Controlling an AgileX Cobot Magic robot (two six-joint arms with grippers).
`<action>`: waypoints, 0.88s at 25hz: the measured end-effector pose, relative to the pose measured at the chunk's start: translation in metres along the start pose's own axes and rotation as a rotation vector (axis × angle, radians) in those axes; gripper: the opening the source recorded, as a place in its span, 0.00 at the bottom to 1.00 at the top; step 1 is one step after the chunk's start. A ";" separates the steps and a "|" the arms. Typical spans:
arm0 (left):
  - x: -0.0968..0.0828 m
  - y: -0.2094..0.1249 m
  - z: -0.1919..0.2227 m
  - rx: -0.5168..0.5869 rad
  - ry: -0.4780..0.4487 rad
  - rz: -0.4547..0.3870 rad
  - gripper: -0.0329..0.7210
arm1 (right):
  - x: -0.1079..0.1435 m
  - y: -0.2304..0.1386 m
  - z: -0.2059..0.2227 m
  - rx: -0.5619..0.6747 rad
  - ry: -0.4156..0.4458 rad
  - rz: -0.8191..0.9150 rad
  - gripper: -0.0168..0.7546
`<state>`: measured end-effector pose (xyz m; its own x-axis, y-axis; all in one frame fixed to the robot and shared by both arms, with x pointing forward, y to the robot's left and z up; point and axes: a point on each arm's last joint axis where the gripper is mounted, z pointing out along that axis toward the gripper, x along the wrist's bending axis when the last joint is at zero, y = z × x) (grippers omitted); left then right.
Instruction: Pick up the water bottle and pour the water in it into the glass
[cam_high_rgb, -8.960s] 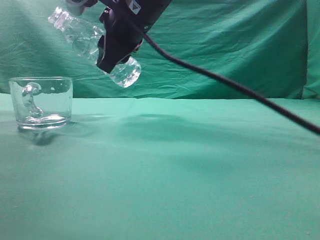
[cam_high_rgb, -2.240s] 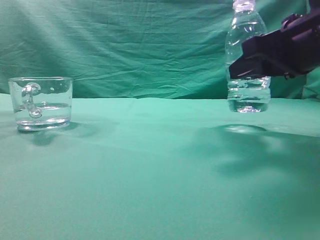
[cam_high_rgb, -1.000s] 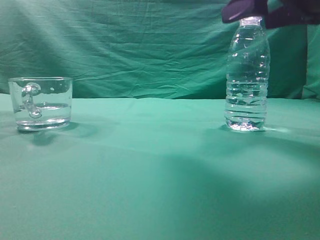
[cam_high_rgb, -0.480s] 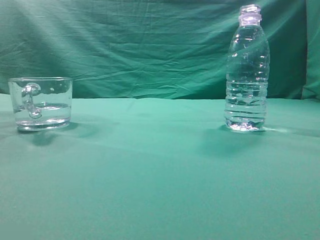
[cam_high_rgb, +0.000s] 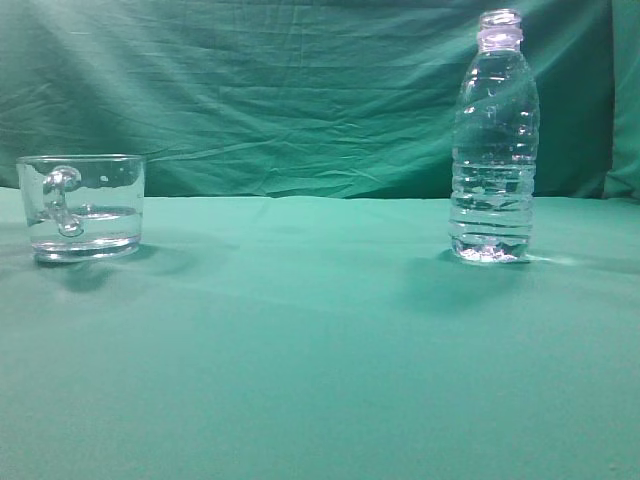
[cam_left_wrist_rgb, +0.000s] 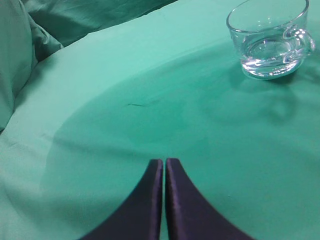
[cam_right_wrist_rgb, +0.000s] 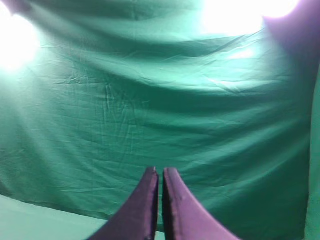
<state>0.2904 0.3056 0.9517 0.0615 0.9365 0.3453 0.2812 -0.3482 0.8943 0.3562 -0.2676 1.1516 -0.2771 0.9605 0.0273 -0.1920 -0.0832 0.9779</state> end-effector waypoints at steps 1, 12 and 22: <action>0.000 0.000 0.000 0.000 0.000 0.000 0.04 | -0.001 0.001 -0.005 0.004 -0.015 0.000 0.02; 0.000 0.000 0.000 0.000 0.000 0.000 0.04 | -0.019 -0.009 -0.066 0.238 -0.264 0.062 0.02; 0.000 0.000 0.000 0.000 0.000 0.000 0.04 | -0.007 -0.095 -0.078 0.620 -0.090 -0.071 0.02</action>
<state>0.2904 0.3056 0.9517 0.0615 0.9365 0.3453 0.2812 -0.3482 0.8943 0.3034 -0.2875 1.0425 -0.1982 0.9788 -0.0510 0.3818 0.1250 0.9158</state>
